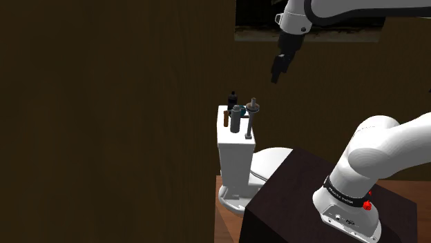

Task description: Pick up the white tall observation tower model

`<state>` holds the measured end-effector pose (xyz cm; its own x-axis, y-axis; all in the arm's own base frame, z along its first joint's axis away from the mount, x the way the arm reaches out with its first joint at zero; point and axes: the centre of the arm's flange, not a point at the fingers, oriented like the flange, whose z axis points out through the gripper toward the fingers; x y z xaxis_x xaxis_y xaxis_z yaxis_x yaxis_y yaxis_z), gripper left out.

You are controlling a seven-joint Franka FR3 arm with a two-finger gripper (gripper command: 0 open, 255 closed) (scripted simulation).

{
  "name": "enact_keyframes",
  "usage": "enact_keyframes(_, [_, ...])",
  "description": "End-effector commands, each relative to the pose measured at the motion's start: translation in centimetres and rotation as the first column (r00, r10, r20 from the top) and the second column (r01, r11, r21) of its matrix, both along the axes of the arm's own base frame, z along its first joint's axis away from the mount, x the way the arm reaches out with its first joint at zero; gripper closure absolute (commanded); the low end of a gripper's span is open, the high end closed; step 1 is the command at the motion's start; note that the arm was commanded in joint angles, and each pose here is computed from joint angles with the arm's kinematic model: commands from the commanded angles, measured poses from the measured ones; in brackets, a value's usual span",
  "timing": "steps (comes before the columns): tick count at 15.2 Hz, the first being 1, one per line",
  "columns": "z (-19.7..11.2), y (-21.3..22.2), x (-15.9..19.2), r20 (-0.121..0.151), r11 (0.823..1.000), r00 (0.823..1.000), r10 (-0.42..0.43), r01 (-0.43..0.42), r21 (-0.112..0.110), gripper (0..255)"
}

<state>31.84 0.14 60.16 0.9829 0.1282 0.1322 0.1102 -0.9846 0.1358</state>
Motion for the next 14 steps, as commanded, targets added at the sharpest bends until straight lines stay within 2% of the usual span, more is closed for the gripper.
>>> enact_keyframes(1, [0.0, 0.0, 0.0, 0.0, 1.0, 1.0, 0.0, 0.0, 0.0, 0])
enact_keyframes(14, [-9.2, -11.1, 11.3, -0.081, 0.998, 0.997, -0.002, 0.006, 0.059, 0])
